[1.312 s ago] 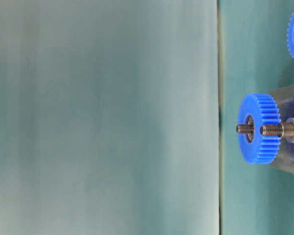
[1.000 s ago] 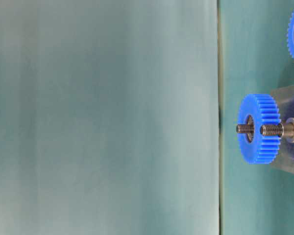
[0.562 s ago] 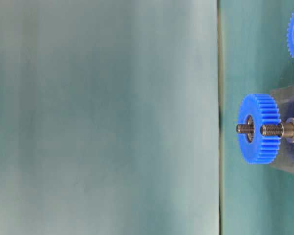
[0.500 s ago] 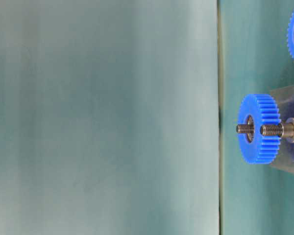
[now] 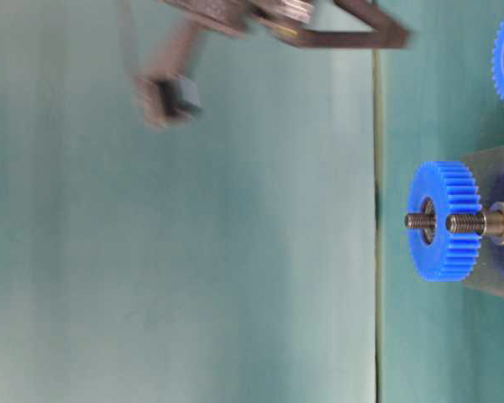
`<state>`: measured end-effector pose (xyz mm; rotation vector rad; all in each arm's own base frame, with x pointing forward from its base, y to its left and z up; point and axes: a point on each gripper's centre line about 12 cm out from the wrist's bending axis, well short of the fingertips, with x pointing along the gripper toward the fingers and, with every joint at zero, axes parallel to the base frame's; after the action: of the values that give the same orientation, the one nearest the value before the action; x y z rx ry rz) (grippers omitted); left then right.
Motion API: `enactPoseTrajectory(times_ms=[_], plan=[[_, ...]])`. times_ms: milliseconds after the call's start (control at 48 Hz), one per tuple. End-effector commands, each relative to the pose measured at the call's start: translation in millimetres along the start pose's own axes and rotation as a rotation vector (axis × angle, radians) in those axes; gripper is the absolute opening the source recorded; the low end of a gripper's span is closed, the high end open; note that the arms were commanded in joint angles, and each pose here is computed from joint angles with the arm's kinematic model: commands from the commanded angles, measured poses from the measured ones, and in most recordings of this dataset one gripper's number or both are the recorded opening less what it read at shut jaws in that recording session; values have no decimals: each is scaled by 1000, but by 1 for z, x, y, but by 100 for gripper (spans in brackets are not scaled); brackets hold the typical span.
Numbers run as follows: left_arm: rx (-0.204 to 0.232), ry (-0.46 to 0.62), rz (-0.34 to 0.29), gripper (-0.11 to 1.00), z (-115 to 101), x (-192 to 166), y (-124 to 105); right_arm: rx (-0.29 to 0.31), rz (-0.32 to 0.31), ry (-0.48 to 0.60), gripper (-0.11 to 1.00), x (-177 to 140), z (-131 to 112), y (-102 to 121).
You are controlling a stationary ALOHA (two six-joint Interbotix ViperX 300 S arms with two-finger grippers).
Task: Fit the small gear onto the shaft.
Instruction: 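Lower the right gripper and grasp the small blue gear, then lift the small gear and carry it over the empty shaft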
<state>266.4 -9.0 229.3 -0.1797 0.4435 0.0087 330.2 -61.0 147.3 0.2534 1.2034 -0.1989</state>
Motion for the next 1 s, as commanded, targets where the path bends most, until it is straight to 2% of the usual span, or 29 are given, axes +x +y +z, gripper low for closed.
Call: enactPoseTrajectory(times_ms=[0, 83, 146, 229, 687, 979], plan=[[26, -36, -9, 0, 12, -1, -3, 0, 2, -3, 64, 5, 8, 1], [40, -40, -10, 0, 14, -1, -4, -3, 1, 11, 86, 14, 11, 3], [43, -42, -12, 0, 16, 0, -4, -3, -1, 25, 93, 20, 11, 2], [41, -43, -10, 0, 16, 0, -4, 3, -3, 29, 89, 24, 14, 0], [45, -39, -11, 0, 15, 0, -4, 5, -16, 92, 90, 47, 10, -3], [45, -39, -11, 0, 15, 0, -4, 0, -17, 131, 86, 48, 7, -2]])
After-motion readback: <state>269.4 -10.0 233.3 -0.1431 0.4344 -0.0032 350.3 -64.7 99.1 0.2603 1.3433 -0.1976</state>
